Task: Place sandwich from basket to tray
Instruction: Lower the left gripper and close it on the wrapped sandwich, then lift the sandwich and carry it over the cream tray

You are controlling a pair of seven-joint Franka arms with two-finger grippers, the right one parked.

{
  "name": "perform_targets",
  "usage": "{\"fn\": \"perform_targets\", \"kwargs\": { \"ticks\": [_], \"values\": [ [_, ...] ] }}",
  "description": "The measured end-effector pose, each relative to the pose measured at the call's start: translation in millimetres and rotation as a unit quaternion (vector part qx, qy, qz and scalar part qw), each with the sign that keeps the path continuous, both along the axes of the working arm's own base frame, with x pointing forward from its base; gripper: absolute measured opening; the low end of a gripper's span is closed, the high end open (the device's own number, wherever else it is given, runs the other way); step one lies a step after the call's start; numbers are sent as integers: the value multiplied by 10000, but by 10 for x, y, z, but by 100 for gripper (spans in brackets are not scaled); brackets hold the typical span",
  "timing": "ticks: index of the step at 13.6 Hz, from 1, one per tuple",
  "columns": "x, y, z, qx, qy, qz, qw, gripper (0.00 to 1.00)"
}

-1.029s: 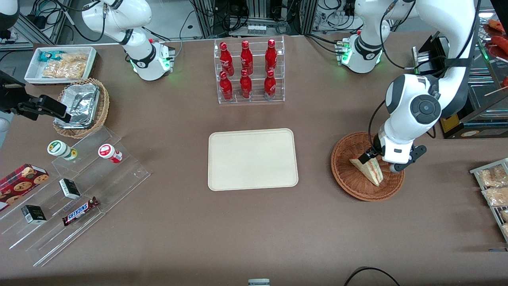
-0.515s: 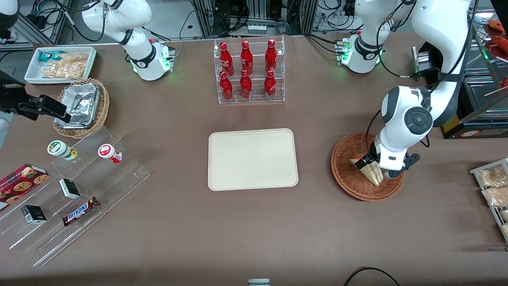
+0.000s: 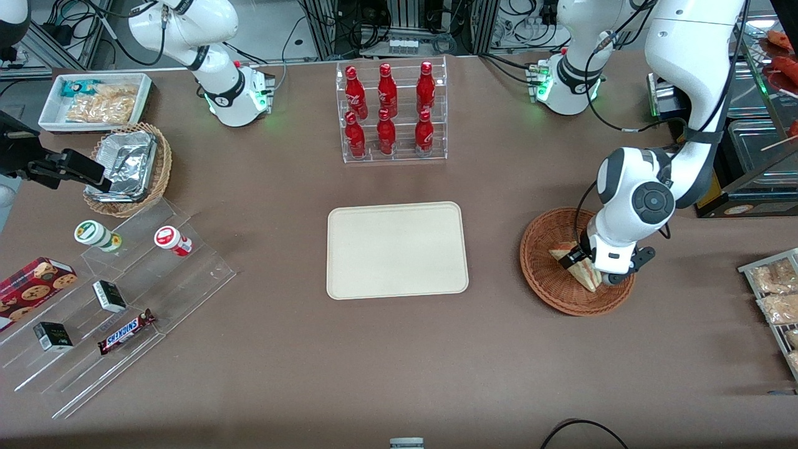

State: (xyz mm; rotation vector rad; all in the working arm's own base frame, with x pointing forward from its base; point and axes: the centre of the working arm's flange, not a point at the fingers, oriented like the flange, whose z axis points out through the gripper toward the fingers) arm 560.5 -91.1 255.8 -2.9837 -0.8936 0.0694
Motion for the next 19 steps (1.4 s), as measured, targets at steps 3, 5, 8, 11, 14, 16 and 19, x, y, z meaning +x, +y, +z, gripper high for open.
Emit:
{"fn": "perform_targets", "kwargs": {
  "ticks": [3, 5, 8, 11, 14, 16, 19],
  "values": [
    [5, -3, 53, 8, 7, -3, 10000, 42],
    [-16, -10, 155, 39, 92, -14, 9999, 24],
    [-23, -121, 650, 142, 342, -108, 9993, 19],
    [-26, -706, 1571, 289, 552, -370, 9974, 15],
    [-111, -1792, 2069, 244, 331, -856, 9955, 15],
    [-207, -2507, 1864, 238, 366, -1102, 9930, 14],
    [-348, -3338, 1364, 38, 313, -1572, 9871, 14]
  ]
}}
